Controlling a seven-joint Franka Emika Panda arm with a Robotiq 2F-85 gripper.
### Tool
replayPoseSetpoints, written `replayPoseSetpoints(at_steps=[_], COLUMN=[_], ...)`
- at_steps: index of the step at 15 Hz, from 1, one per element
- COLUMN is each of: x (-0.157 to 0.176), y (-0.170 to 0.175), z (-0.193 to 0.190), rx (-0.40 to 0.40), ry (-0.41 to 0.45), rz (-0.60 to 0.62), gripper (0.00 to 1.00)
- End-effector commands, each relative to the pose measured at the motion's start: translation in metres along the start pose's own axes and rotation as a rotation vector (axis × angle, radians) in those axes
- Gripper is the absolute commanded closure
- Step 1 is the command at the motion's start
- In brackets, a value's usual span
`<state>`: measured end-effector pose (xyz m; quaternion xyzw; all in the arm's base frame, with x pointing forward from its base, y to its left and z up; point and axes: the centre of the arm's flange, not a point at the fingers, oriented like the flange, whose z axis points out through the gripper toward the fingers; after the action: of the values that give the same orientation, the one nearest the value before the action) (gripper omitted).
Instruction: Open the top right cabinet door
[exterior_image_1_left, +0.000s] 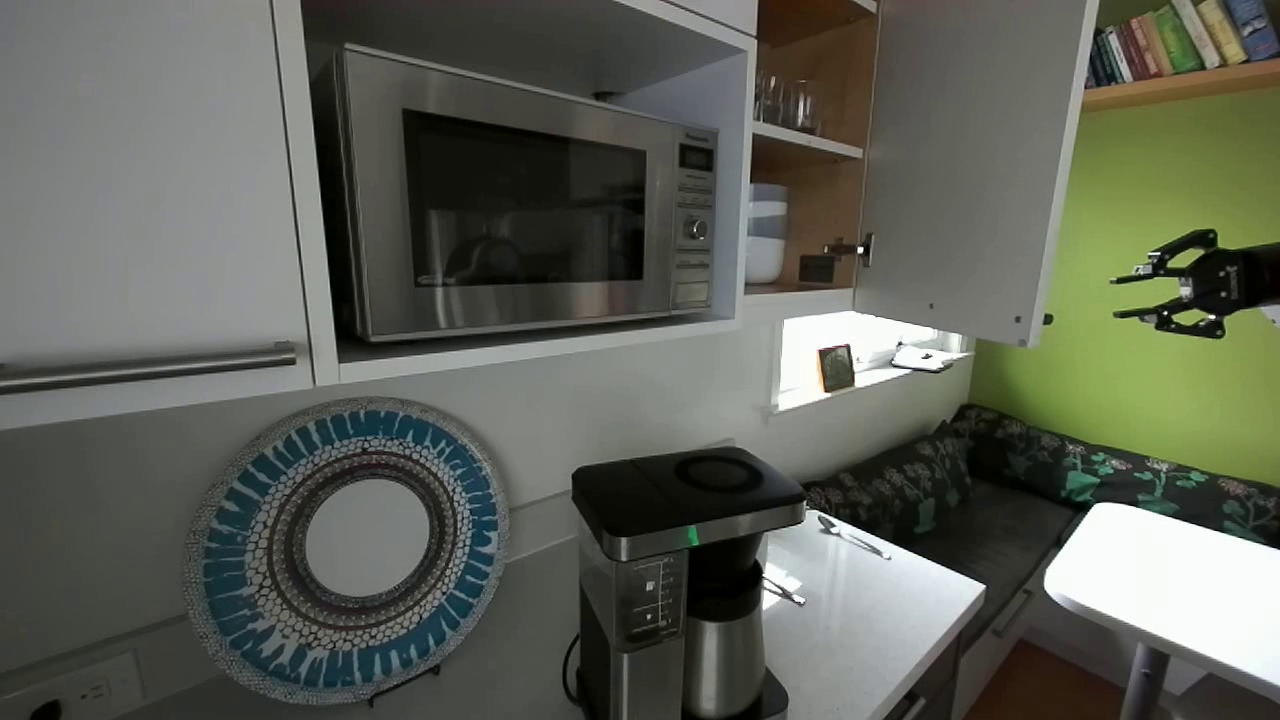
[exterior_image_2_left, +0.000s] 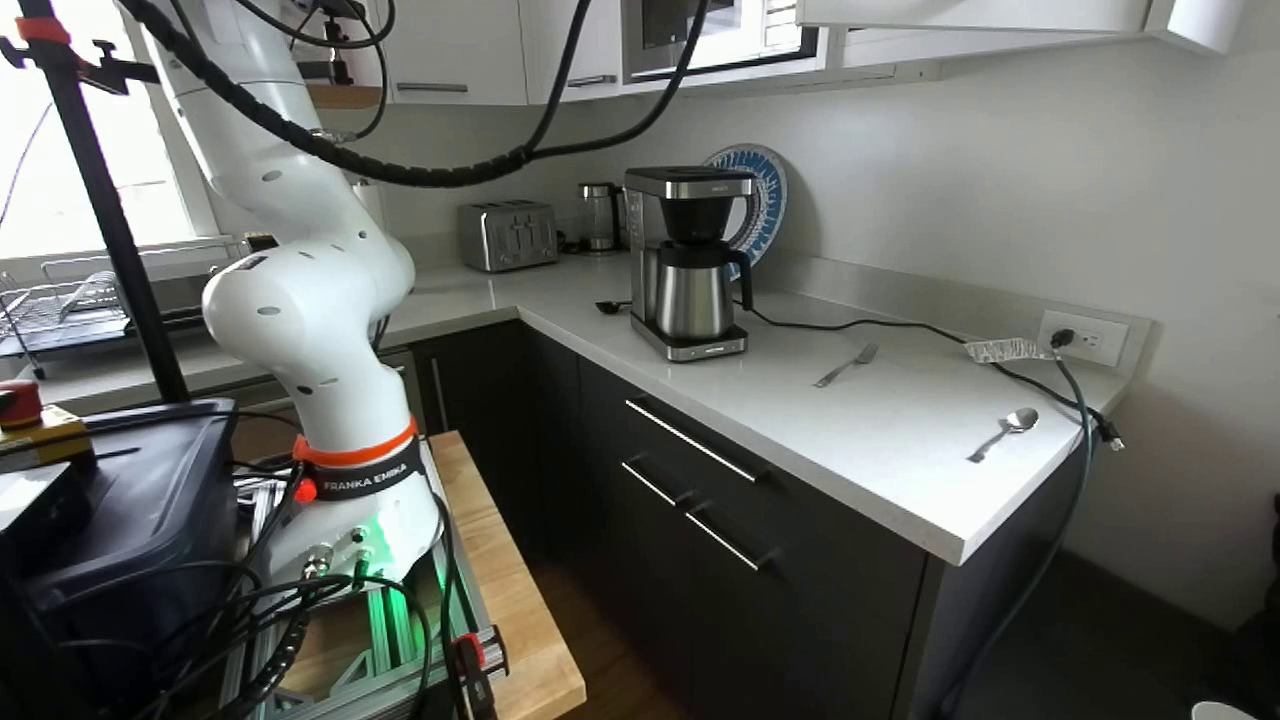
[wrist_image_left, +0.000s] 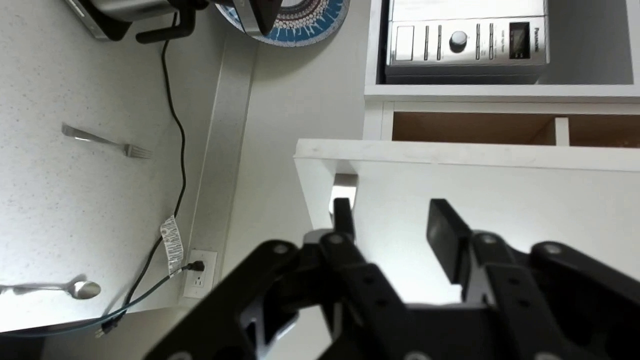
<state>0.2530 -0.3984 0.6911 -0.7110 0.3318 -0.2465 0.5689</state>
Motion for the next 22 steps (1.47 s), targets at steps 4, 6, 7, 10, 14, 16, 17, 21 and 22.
replayPoseSetpoints(at_steps=[4,6,7,10,14,16,17,21,22], x=[-0.045,-0.055,-0.06,-0.079,-0.093,-0.099,-0.101,-0.108,-0.111], y=[-0.03,-0.043,-0.048,-0.063,-0.07,-0.074,-0.075,-0.074,-0.076], z=[0.052,0.071,0.082,0.108,0.148,0.162,0.167,0.176,0.176], rx=[-0.117,-0.135,-0.148,-0.178,-0.217,-0.238,-0.249,-0.341,-0.368], ry=[-0.088,-0.075,-0.061,-0.028,0.112,0.186,0.228,0.388,0.418], rz=[0.117,0.178,0.194,0.236,0.247,0.239,0.233,0.218,0.224], gripper=[0.01,0.0,0.0,0.0,0.3,0.48,0.55,0.86,0.93])
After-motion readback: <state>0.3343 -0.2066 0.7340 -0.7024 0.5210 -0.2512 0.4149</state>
